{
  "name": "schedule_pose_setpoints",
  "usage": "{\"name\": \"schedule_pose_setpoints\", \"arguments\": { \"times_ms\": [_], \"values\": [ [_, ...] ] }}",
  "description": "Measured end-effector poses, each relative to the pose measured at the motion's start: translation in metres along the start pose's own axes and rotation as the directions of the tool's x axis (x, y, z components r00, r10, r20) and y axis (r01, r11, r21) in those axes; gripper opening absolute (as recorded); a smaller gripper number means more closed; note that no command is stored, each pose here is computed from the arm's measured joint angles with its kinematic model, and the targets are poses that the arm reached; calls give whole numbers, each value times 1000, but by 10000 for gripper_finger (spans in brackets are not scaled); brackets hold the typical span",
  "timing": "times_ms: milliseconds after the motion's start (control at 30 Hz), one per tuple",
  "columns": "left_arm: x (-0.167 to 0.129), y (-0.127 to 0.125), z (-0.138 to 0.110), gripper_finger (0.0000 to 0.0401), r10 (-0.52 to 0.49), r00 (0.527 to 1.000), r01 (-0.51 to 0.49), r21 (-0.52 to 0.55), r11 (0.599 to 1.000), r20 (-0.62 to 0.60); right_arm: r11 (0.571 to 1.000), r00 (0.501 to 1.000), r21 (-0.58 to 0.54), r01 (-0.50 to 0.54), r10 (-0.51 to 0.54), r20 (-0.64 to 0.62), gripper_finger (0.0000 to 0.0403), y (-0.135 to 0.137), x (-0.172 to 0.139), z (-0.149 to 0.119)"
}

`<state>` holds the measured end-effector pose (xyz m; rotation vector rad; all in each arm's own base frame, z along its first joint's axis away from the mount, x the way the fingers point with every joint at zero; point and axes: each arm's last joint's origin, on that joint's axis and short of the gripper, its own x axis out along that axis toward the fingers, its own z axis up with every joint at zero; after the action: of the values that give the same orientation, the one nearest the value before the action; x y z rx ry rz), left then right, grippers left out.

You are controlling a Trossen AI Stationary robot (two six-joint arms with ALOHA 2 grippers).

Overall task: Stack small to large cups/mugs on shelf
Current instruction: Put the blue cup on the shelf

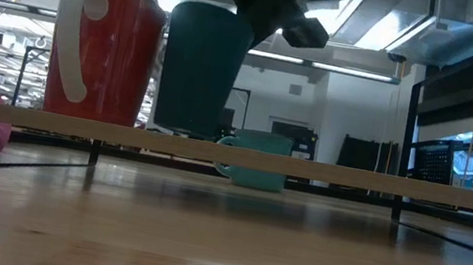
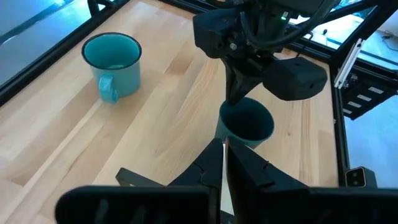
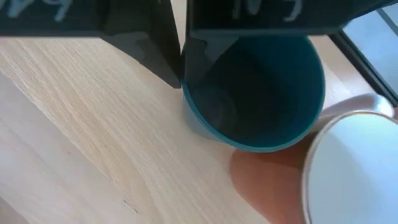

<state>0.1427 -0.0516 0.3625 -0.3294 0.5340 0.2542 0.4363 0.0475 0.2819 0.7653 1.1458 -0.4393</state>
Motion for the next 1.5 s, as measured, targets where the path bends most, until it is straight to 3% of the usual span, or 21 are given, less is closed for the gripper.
{"name": "schedule_pose_setpoints", "arguments": {
  "times_ms": [1133,1500],
  "values": [
    [0,1,-2,14,13,1000,-12,22,1000,-19,999,999,7,-49,49,11,24,4,0,2],
    [0,3,-4,14,27,999,-26,34,999,-37,1000,1000,14,1,-1,-12,25,0,0,-1]
  ]
}}
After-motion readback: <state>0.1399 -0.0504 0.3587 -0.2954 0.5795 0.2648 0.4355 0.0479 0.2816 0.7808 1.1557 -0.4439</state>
